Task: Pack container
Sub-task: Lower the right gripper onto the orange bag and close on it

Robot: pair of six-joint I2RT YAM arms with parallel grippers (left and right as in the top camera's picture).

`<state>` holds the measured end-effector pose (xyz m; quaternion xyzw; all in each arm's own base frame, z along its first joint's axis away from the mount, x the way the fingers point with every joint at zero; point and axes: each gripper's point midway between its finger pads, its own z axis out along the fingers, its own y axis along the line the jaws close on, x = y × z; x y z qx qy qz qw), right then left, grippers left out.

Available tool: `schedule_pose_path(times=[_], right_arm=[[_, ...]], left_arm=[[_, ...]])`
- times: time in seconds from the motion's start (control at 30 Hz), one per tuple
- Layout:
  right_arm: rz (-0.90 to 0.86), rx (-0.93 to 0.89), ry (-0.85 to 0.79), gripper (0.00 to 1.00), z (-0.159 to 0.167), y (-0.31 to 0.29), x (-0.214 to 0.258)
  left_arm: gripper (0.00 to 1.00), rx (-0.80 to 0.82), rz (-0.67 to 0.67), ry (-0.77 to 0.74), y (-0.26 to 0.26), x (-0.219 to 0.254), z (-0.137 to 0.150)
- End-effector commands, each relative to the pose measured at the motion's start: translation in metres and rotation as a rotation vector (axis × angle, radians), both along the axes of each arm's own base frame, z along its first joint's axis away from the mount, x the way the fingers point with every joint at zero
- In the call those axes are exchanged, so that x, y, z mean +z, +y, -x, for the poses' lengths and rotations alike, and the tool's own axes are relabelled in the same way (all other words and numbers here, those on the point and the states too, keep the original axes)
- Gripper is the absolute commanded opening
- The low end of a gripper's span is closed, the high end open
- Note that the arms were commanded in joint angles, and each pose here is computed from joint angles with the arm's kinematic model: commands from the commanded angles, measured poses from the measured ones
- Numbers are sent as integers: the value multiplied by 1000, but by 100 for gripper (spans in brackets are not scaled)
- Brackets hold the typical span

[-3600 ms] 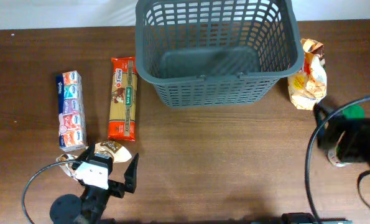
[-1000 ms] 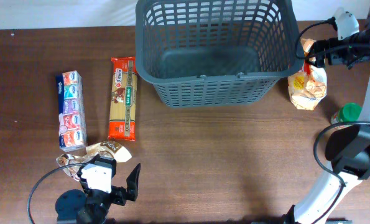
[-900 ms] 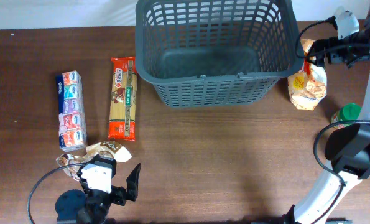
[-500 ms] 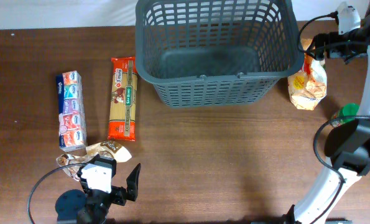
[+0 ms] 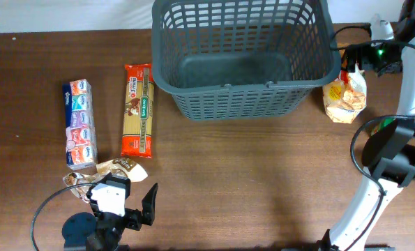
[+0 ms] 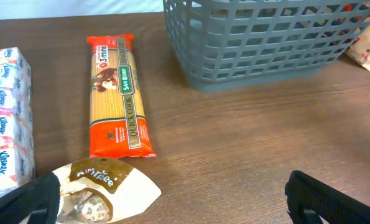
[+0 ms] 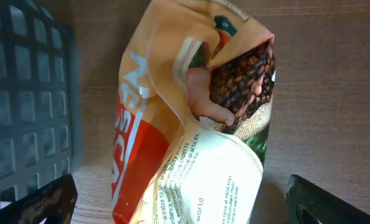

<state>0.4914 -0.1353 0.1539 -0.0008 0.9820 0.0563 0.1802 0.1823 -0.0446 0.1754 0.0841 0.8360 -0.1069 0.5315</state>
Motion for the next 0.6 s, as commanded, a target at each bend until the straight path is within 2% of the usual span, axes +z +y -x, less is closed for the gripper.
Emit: schedule_pose_path(times=[0.0, 0.57], right_arm=[[0, 8, 38, 99, 1, -3, -17], [42, 51, 186, 99, 5, 10, -69]], left_arm=[[99, 8, -7, -8, 2, 3, 0], [99, 8, -7, -8, 2, 3, 0]])
